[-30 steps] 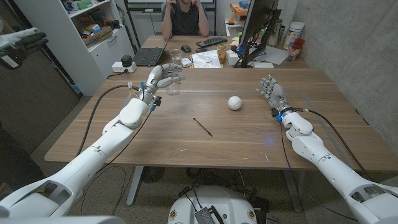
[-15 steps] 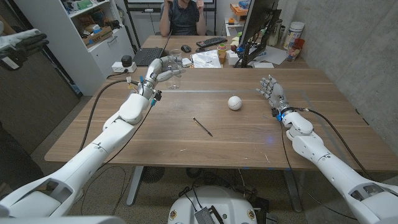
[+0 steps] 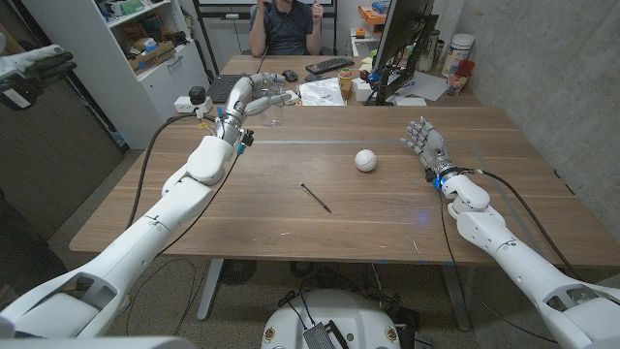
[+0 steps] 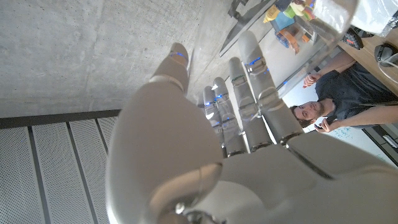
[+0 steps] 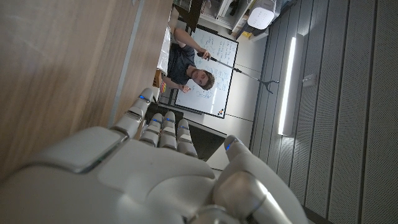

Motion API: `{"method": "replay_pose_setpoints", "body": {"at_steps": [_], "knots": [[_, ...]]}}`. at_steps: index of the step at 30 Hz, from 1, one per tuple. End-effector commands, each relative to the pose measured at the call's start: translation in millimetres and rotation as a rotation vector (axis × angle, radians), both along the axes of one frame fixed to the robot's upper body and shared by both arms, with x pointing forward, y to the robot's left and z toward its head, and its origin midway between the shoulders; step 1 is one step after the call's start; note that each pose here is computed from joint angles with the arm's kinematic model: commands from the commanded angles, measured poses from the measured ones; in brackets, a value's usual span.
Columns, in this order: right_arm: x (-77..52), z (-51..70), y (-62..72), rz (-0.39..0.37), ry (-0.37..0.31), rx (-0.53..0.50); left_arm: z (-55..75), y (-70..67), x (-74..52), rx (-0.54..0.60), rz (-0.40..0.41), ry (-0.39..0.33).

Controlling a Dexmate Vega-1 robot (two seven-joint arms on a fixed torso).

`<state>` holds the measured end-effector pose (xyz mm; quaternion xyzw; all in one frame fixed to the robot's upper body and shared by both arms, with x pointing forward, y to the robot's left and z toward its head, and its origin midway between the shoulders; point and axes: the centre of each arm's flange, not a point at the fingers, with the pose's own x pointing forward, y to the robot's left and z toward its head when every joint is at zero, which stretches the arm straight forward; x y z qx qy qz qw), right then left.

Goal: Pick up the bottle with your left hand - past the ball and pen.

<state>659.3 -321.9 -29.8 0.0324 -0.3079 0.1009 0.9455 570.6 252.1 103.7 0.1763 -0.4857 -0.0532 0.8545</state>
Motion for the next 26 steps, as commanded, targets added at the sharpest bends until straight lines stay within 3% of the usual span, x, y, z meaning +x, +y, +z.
{"method": "replay_pose_setpoints", "body": {"at_steps": [1,26], "knots": [[0.4,-0.9,-2.0,0.001,0.001,0.002,10.7,-2.7,-10.3,-0.004,-0.003,-0.041],[-5.9,-1.6,-1.8,0.000,-0.007,0.001,0.5,-2.0,-11.7,-0.013,-0.013,-0.025]]}}
